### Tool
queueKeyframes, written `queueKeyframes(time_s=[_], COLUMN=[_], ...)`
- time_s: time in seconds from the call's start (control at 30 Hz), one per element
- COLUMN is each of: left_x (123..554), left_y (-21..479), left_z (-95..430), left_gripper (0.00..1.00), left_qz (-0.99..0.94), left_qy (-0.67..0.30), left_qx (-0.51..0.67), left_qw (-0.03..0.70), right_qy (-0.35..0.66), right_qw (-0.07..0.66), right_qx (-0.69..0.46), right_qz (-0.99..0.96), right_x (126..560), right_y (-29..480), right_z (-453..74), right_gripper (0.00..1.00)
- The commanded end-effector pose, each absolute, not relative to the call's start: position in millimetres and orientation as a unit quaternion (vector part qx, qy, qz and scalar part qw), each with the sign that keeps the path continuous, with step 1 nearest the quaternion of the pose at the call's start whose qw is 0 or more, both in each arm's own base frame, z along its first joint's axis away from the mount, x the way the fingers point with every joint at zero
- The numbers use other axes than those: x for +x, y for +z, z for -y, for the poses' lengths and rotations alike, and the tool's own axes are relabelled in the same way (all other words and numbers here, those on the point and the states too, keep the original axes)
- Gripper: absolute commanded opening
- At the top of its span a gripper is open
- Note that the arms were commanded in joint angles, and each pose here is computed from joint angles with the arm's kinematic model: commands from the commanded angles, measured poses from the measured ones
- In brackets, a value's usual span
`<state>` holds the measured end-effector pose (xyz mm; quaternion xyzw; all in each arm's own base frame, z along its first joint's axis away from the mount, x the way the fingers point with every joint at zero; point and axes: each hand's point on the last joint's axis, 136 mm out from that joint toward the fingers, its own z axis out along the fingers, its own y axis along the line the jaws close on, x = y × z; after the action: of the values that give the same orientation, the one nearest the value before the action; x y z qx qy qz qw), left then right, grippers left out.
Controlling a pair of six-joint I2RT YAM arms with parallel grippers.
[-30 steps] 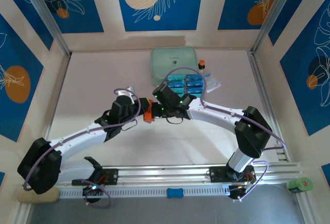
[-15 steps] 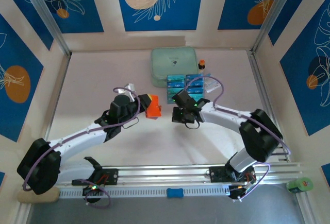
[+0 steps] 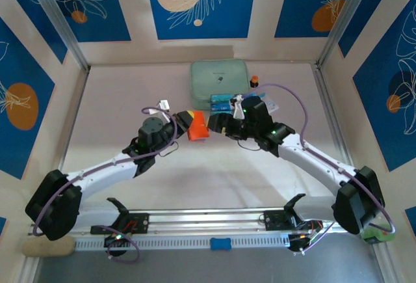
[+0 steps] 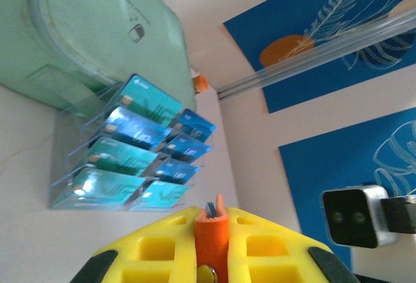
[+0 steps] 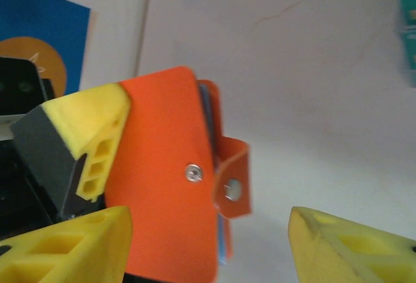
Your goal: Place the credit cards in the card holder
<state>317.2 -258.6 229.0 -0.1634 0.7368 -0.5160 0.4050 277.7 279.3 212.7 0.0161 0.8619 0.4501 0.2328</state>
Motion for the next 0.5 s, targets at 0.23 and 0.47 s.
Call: queueKeyframes(time_s=[0.23,0.47], left_x=[322.1,326.0], left_y=[296.1,302.7], left_z=[262.4,251.3], left_gripper=[0.00,0.00], left_qz=[-0.647,-0.626], left_qy=[-0.603,-0.608], left_qx=[-0.192,-0.226], left_qw=[0.424,0.433], right_qy=[0.538,0.569], right_qw=[0.235,0.254], right_qx=[0.041,0.085], right_qz=[-0.808,-0.777], right_x=[300.2,294.6], right_y=[238.3,238.7], right_z=[-288.5,-264.6], right_gripper=[0.59,0.60])
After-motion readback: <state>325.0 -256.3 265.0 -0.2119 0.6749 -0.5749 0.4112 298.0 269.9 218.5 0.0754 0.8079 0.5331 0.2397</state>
